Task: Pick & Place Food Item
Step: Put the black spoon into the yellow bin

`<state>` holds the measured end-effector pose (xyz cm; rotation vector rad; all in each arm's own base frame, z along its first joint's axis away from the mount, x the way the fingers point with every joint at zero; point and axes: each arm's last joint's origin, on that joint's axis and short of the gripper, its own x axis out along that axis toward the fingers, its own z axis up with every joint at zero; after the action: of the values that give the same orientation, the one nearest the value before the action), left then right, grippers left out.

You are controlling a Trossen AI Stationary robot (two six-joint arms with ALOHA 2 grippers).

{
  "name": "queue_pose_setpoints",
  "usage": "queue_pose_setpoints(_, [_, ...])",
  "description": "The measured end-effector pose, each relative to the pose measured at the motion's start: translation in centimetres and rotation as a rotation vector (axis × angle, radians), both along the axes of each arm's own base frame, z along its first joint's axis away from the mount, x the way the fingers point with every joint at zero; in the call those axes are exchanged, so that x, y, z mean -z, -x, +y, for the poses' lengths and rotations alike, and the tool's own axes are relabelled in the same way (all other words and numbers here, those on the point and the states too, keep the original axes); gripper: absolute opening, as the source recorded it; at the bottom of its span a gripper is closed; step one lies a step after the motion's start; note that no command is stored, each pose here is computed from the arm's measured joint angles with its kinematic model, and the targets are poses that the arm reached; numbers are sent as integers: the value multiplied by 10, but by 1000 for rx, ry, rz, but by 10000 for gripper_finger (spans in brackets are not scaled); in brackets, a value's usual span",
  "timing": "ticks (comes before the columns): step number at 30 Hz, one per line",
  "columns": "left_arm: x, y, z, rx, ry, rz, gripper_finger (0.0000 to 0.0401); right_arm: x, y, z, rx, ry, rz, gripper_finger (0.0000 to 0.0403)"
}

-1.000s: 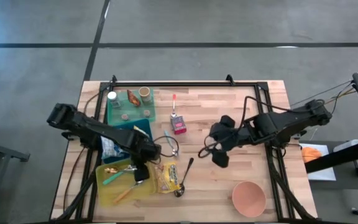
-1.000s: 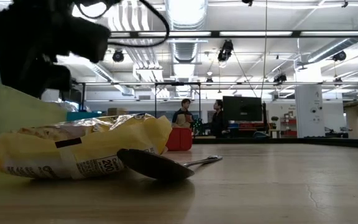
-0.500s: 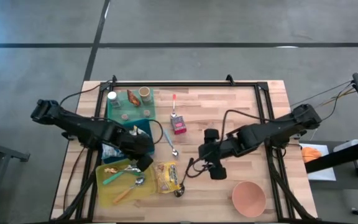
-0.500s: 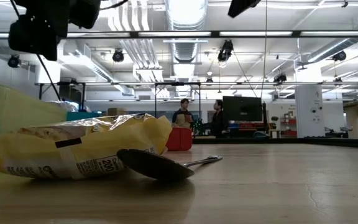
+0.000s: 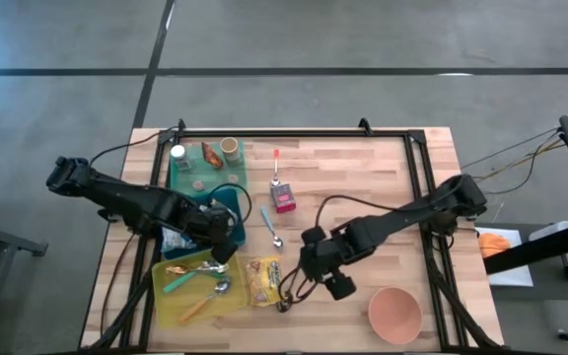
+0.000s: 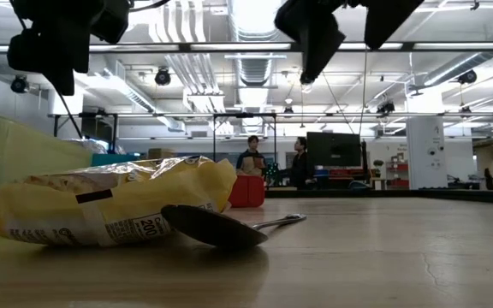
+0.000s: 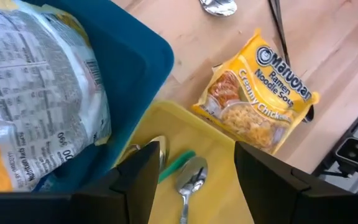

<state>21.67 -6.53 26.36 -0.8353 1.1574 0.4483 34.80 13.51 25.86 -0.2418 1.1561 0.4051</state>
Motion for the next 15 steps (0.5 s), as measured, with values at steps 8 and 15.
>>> queue_pose_setpoints(8, [-7,6,7,29,-38,-31,214,25,-22,10,-122,-36,-50,308])
queue_pose_setpoints(15, [-12,21,13,62,-96,2,214,49,-40,9,-163,-41,-10,300])
